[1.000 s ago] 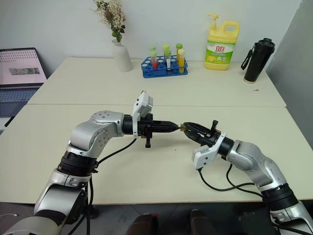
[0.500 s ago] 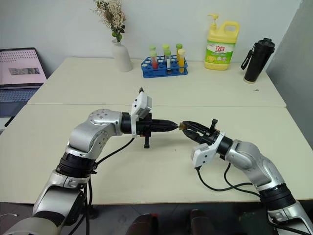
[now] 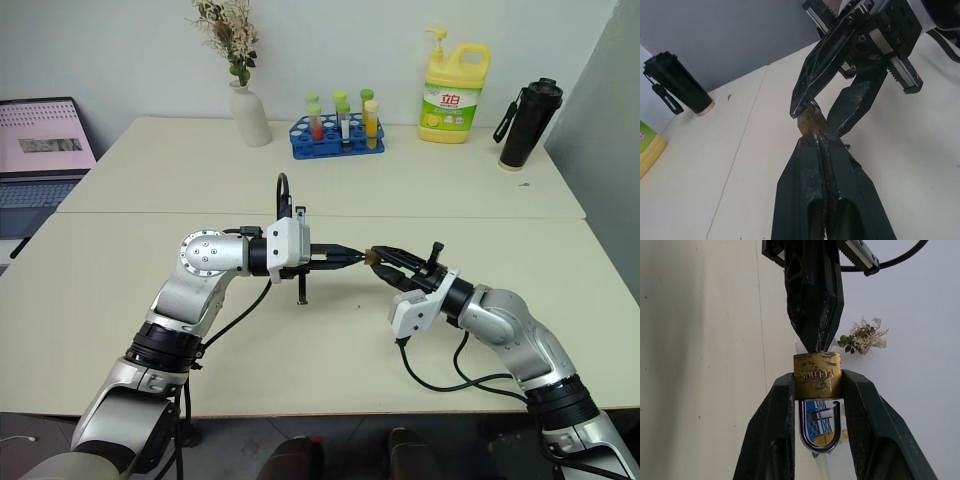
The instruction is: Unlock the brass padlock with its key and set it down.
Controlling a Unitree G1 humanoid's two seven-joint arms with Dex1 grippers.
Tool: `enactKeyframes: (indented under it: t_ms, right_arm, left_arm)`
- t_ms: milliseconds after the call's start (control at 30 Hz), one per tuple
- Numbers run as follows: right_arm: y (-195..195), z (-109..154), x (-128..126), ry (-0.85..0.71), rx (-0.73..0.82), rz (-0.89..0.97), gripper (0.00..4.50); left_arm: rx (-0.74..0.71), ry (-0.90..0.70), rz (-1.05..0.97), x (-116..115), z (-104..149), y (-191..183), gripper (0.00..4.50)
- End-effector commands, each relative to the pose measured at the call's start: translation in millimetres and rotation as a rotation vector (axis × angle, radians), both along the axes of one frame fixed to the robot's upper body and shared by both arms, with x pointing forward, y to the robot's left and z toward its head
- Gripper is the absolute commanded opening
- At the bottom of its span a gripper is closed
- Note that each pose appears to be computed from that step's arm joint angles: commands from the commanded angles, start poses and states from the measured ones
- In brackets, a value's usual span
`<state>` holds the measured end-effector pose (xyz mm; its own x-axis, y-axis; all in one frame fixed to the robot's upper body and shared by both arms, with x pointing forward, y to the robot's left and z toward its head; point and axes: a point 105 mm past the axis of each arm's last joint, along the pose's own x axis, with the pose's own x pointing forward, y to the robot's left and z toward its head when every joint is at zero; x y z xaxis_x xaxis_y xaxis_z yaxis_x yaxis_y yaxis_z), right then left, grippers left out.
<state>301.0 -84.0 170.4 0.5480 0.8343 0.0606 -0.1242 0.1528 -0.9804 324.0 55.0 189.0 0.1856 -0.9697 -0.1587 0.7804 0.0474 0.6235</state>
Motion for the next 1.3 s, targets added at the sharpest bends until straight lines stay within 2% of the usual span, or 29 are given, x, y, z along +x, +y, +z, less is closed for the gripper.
enactKeyframes:
  t_ms: [33, 200, 333, 433, 567, 733, 867, 1300]
  right_arm:
    - [4.8, 26.0, -6.3, -0.079, 0.065, 0.033, 0.93]
    - [4.8, 25.9, -6.1, -0.077, 0.067, 0.032, 0.93]
    - [5.3, 25.8, -6.0, -0.076, 0.067, 0.032, 0.93]
    - [5.3, 25.5, -6.0, -0.076, 0.064, 0.031, 0.93]
    - [5.0, 24.5, -5.9, -0.072, 0.061, 0.03, 0.93]
    - [4.4, 23.9, -6.6, -0.07, 0.057, 0.031, 0.93]
    - [5.3, 24.1, -6.9, -0.07, 0.055, 0.037, 0.93]
    - [8.1, 24.7, -9.7, -0.074, 0.056, 0.05, 0.93]
  left_arm:
    - [0.01, -0.056, -0.063, -6.2, 4.6, -11.7, 0.0]
    - [-0.009, -0.016, -0.048, -4.5, 4.7, -12.9, 0.0]
    - [-0.061, 0.155, -0.029, -2.7, 7.0, -14.3, 0.0]
    - [-0.101, 0.267, 0.031, 7.4, 11.6, -9.5, 0.58]
    - [-0.137, 0.403, 0.088, 13.5, 15.3, -3.3, 1.83]
    - [-0.154, 0.564, 0.043, -1.0, 21.0, -5.8, 3.34]
    - [-0.168, 0.67, 0.004, -11.7, 25.8, -9.4, 3.35]
    - [-0.142, 0.649, 0.108, 3.1, 15.2, -14.0, 3.35]
